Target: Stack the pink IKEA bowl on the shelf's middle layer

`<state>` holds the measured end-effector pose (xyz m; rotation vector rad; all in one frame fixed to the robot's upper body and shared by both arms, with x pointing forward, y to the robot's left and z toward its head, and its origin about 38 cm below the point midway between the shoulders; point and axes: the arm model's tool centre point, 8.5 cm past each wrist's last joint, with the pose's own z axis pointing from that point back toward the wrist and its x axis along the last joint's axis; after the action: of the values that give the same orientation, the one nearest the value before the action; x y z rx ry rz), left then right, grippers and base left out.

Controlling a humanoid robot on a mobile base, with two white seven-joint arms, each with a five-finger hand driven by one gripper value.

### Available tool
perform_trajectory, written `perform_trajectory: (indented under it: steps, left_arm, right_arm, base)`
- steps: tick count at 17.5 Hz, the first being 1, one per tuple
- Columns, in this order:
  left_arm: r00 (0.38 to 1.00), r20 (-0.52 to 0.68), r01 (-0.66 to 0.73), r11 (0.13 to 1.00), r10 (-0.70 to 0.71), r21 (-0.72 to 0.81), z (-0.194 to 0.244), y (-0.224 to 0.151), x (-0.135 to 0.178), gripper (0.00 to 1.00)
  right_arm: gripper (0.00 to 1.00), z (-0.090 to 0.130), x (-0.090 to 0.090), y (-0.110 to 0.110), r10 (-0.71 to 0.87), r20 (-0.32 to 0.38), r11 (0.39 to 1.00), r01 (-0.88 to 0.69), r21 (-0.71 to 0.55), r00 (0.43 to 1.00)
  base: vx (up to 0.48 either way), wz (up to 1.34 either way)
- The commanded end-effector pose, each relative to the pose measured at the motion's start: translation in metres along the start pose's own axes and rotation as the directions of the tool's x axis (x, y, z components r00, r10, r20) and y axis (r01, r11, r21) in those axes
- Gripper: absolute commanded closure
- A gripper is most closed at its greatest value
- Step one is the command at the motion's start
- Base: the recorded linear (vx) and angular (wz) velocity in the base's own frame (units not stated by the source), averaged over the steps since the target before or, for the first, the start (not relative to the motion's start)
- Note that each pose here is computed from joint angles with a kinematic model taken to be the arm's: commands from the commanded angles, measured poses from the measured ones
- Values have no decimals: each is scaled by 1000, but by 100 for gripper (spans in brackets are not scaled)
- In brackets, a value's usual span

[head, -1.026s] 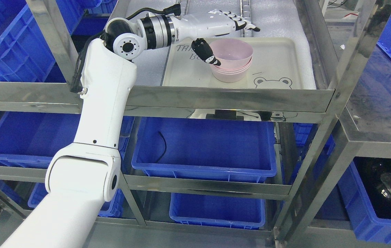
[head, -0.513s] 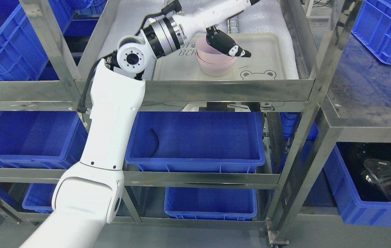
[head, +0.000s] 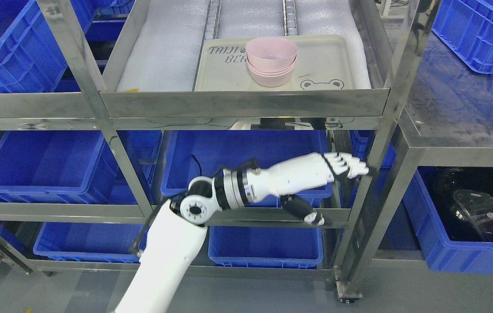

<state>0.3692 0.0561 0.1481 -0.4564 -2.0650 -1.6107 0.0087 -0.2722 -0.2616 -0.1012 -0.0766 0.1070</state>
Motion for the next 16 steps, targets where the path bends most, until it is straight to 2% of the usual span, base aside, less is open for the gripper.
perform_trajectory:
  steps: [1, 3, 4, 7, 11, 14, 16]
  left_arm:
    - [948, -169, -249, 958, 271, 143, 86, -108, 2, 0]
    - [887, -268, -283, 902, 375, 325, 134, -114, -26, 0]
    - [863, -271, -268, 841, 426, 470, 153, -111, -35, 0]
    - [783, -327, -167, 685, 530, 709, 186, -103, -51, 0]
    - [643, -357, -59, 509, 677, 859, 204, -76, -63, 0]
    - [633, -339, -4, 441, 696, 898, 203, -49, -57, 0]
    - [634, -338, 11, 429, 696, 903, 204, -46, -56, 0]
  right_arm:
    - [0, 0, 2, -11, 2, 12, 1000, -1, -18, 1000]
    - [0, 0, 2, -11, 2, 12, 1000, -1, -18, 1000]
    - [0, 0, 3, -11, 2, 14, 1000, -1, -18, 1000]
    - [0, 0, 3, -11, 2, 14, 1000, -1, -18, 1000]
    - [0, 0, 3, -11, 2, 14, 1000, -1, -18, 1000]
    - [0, 0, 2, -11, 2, 12, 1000, -1, -18, 1000]
    - [0, 0, 2, -11, 2, 12, 1000, -1, -18, 1000]
  base:
    - [-60, 77]
    - [-37, -2]
    - [-17, 0]
    - [-6, 0]
    - [0, 0]
    - [0, 0]
    - [0, 0]
